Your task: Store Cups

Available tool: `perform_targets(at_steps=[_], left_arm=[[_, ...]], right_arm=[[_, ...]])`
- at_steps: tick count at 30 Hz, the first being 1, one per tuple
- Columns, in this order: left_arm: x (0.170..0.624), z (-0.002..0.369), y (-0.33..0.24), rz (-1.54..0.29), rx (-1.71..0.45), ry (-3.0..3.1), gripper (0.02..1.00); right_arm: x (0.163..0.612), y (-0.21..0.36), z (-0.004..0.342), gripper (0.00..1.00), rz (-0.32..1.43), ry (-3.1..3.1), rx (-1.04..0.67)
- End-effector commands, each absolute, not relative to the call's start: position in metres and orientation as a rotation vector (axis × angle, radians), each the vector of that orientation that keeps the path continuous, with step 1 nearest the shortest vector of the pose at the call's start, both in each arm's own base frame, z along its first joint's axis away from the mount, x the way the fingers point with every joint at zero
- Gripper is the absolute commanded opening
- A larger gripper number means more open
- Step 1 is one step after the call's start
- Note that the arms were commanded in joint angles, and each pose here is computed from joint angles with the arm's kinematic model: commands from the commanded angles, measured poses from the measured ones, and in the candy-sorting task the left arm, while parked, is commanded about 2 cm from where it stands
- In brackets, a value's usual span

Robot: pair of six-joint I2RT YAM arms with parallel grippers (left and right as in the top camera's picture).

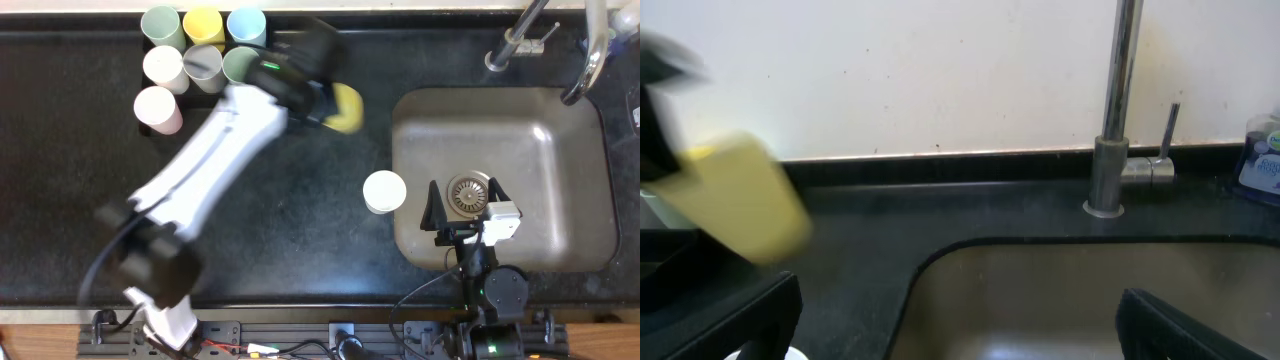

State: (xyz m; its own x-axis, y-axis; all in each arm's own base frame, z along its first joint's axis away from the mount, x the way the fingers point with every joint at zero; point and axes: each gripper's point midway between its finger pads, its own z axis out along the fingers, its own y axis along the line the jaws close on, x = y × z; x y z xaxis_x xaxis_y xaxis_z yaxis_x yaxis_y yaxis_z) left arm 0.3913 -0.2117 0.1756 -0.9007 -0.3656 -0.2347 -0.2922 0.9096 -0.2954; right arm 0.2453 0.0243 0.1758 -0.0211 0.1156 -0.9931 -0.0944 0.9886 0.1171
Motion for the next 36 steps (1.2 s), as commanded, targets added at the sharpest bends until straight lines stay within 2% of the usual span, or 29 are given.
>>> perform_targets(at_steps=[1,3,8,13,18,36], left_arm=[[0.390,0.210,-0.113,-0.288,-0.929,2.663,0.036],[0.382,0.210,-0.077,-0.231,-1.080,2.646,0.036],[0.370,0.198,-0.025,-0.146,-1.333,2.562,0.036],[0.366,0.174,-0.011,-0.125,-1.545,2.478,0.036],[0.370,0.170,-0.001,-0.102,-1.738,2.302,0.036],[0.373,0.141,0.002,-0.013,-1.869,2.269,0.036]], right_arm=[[0.246,0.023,0.172,0.998,0.159,1.583,0.015],[0.246,0.023,0.172,0.998,0.159,1.583,0.015],[0.246,0.023,0.172,0.998,0.159,1.583,0.015],[0.246,0.023,0.172,0.996,0.159,1.583,0.015],[0.246,0.023,0.172,0.998,0.159,1.583,0.015],[0.246,0.023,0.172,0.996,0.159,1.583,0.015]])
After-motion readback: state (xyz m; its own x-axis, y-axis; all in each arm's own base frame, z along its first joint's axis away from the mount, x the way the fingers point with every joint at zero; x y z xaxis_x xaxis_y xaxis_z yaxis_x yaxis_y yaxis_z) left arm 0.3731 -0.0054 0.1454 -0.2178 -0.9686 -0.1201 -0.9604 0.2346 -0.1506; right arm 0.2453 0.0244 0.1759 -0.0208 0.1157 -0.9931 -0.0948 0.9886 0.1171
